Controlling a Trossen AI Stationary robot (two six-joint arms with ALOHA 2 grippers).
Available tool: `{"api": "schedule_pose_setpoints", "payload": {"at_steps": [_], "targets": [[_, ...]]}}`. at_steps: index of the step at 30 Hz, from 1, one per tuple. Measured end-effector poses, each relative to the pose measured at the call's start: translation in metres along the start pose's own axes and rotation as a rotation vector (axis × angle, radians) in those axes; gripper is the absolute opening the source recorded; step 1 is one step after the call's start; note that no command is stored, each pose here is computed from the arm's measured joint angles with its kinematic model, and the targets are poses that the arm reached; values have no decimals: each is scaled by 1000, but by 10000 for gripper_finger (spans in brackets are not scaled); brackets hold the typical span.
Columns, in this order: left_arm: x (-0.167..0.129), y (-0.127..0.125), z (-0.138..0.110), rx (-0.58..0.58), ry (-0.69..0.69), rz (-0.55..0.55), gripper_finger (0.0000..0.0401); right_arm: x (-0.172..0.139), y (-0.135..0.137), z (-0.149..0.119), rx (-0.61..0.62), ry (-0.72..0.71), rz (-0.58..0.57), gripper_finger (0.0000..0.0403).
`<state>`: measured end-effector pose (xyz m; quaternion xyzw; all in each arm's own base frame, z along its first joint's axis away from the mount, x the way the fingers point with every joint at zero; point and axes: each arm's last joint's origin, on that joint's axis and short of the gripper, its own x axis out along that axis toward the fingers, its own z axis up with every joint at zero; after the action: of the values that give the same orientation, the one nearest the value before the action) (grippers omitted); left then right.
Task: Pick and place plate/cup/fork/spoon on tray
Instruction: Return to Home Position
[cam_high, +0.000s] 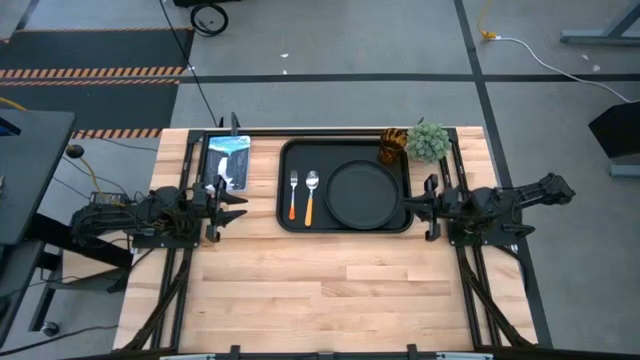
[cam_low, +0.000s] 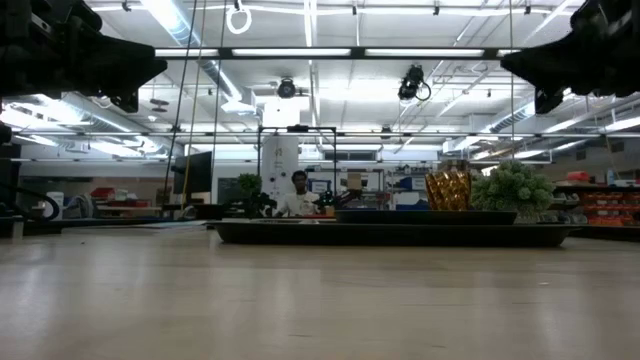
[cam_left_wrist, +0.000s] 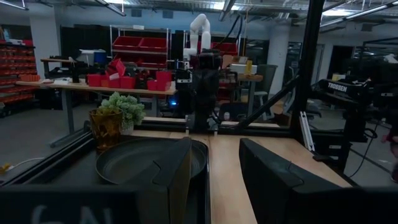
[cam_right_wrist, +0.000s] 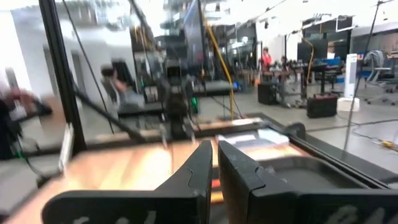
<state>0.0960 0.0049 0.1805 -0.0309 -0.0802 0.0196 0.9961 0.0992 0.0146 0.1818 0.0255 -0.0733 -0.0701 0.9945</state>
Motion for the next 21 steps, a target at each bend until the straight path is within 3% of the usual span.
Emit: {"api": "schedule_pose_setpoints", "payload": {"at_steps": [21], "targets": [[0, 1, 0, 3, -1, 12, 144, 0, 0, -5, 3, 47, 0, 34]]}}
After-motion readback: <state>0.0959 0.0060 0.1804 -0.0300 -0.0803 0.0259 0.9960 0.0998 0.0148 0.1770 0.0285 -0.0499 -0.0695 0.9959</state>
